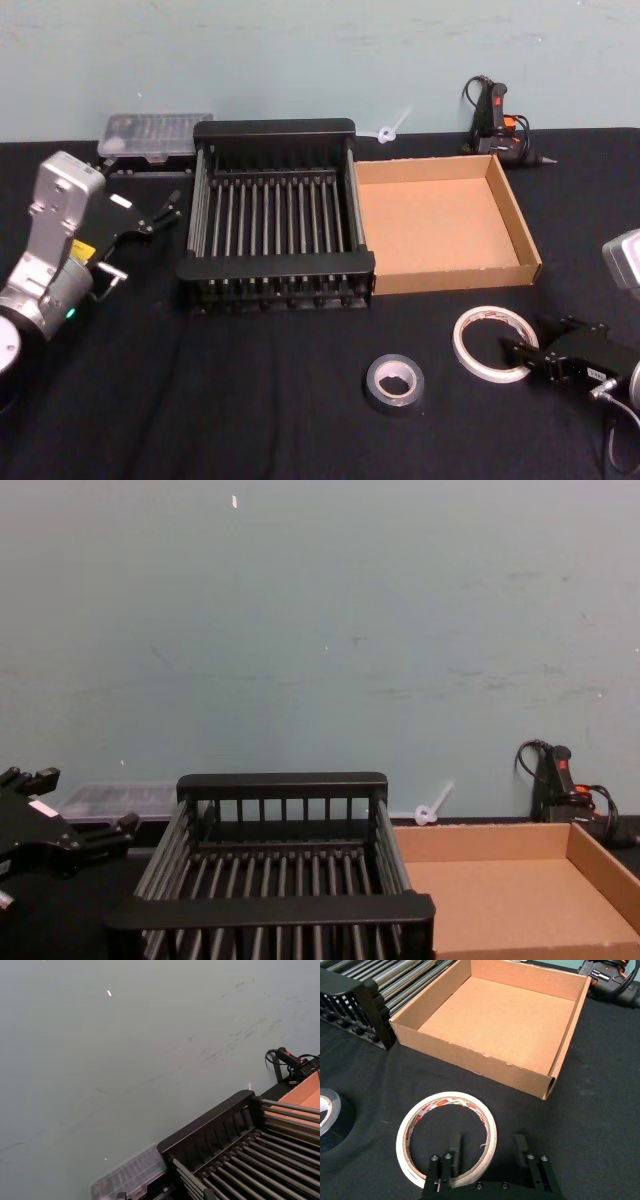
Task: Pick up the white tape and place it into the black box , Pick up the silver tape and place it into the brown box.
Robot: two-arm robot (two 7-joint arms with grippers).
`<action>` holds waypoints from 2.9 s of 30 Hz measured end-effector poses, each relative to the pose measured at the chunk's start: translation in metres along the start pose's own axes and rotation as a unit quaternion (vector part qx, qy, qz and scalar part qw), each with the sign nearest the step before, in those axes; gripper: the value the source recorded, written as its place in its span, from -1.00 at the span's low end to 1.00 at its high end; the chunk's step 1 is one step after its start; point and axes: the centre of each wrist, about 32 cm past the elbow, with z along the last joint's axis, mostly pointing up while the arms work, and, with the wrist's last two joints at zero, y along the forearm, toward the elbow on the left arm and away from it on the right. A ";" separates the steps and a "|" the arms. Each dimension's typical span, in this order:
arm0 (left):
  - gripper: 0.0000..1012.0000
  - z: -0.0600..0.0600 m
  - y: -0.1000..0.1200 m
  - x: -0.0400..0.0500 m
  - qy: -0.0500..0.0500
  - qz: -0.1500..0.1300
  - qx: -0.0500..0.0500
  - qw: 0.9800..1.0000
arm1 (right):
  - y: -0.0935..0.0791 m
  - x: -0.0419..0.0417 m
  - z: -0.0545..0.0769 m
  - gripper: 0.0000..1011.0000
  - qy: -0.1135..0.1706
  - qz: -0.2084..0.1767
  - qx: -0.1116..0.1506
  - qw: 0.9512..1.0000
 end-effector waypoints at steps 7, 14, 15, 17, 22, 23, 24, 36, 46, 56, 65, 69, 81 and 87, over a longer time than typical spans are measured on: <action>0.98 0.000 0.000 0.0000 0.000 0.000 0.000 1.000 | 0.000 0.0000 0.000 -0.06 0.000 0.000 0.000 1.000; 0.98 0.000 0.000 0.0000 0.000 0.000 0.000 1.000 | 0.000 0.0000 0.000 -0.55 0.000 0.000 0.000 1.000; 0.98 0.000 0.000 0.0000 0.000 0.000 0.000 1.000 | 0.000 0.0000 0.000 -0.59 0.000 0.000 0.000 1.000; 0.98 0.000 0.000 0.0000 0.000 0.000 0.000 1.000 | 0.000 0.0000 0.000 -0.66 0.000 0.000 0.000 1.000; 0.98 0.000 0.000 0.0000 0.000 0.000 0.000 1.000 | 0.000 0.0000 0.000 -0.79 0.000 0.000 0.000 1.000; 0.98 0.000 0.000 0.0000 0.000 0.000 0.000 1.000 | 0.000 0.0000 0.000 -0.80 0.000 0.000 0.000 1.000; 0.98 0.000 0.000 0.0000 0.000 0.000 0.000 1.000 | 0.000 0.0000 0.000 -0.81 0.000 0.000 0.000 1.000; 0.98 0.000 0.000 0.0000 0.000 0.000 0.000 1.000 | 0.000 0.0000 0.000 -0.81 0.000 0.000 0.000 1.000; 0.98 0.000 0.000 0.0000 0.000 0.000 0.000 1.000 | -0.001 0.0008 0.001 -0.81 -0.003 -0.001 0.013 1.000; 0.98 0.000 0.000 0.0000 0.000 0.000 0.000 1.000 | -0.003 0.0030 0.014 -0.81 -0.009 -0.007 0.052 0.999; 0.98 0.000 0.000 0.0000 0.000 0.000 0.000 1.000 | 0.007 0.0049 0.036 -0.81 -0.024 -0.006 0.099 0.995; 0.98 0.000 0.000 0.0000 0.000 0.000 0.000 1.000 | 0.016 0.0042 0.048 -0.81 -0.030 -0.001 0.127 0.991; 0.98 0.000 0.000 0.0000 0.000 0.000 0.000 1.000 | 0.049 -0.0008 0.081 -0.81 -0.052 0.030 0.181 0.982; 0.98 0.000 0.000 0.0000 0.000 0.000 0.000 1.000 | 0.069 0.0000 0.098 -0.81 -0.068 0.044 0.193 0.978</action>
